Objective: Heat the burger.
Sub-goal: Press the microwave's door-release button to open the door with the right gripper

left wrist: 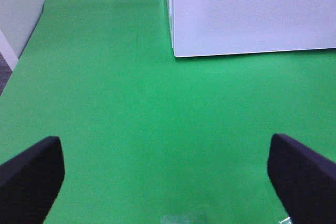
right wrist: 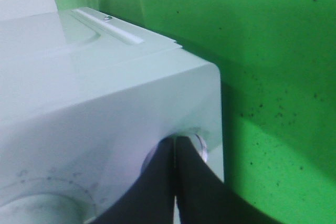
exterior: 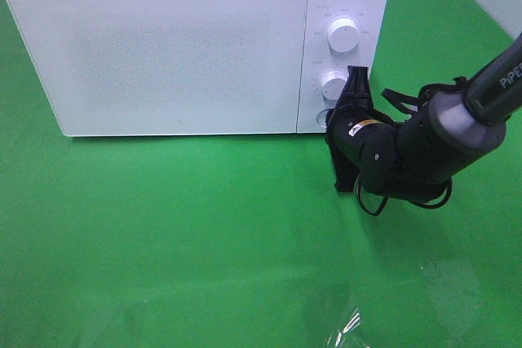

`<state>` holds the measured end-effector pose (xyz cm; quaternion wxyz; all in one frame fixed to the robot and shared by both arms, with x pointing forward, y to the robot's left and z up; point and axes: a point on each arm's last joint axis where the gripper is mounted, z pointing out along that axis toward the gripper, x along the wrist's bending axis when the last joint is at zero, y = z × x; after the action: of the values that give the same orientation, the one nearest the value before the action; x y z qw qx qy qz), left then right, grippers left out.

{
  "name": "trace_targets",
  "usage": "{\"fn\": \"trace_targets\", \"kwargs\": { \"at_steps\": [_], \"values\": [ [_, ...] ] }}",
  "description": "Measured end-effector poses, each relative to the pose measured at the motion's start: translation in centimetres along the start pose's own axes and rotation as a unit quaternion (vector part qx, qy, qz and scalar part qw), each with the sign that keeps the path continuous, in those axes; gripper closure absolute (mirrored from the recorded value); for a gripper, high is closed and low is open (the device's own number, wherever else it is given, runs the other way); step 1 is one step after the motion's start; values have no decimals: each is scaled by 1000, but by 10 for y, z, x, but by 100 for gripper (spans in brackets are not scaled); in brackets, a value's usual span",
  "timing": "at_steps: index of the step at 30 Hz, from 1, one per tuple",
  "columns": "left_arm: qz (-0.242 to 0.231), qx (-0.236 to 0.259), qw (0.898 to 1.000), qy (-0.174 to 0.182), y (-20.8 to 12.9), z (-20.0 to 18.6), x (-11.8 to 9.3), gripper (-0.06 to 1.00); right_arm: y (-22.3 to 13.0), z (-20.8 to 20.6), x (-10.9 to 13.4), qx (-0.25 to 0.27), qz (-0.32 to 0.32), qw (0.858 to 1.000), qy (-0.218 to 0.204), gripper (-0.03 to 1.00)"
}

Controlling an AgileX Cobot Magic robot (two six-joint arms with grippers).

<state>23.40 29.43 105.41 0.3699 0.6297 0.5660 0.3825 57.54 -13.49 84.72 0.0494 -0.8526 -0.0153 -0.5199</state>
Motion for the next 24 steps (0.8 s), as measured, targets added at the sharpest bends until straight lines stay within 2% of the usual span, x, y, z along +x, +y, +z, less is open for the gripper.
{"fn": "trace_targets", "kwargs": {
  "at_steps": [14,24],
  "values": [
    [0,0,1000,0,0,0,0,-3,-6,4,5,-4,18,1000,22,96],
    [0,0,1000,0,0,0,0,-3,-12,16,-5,-19,23,998,46,96]
  ]
}}
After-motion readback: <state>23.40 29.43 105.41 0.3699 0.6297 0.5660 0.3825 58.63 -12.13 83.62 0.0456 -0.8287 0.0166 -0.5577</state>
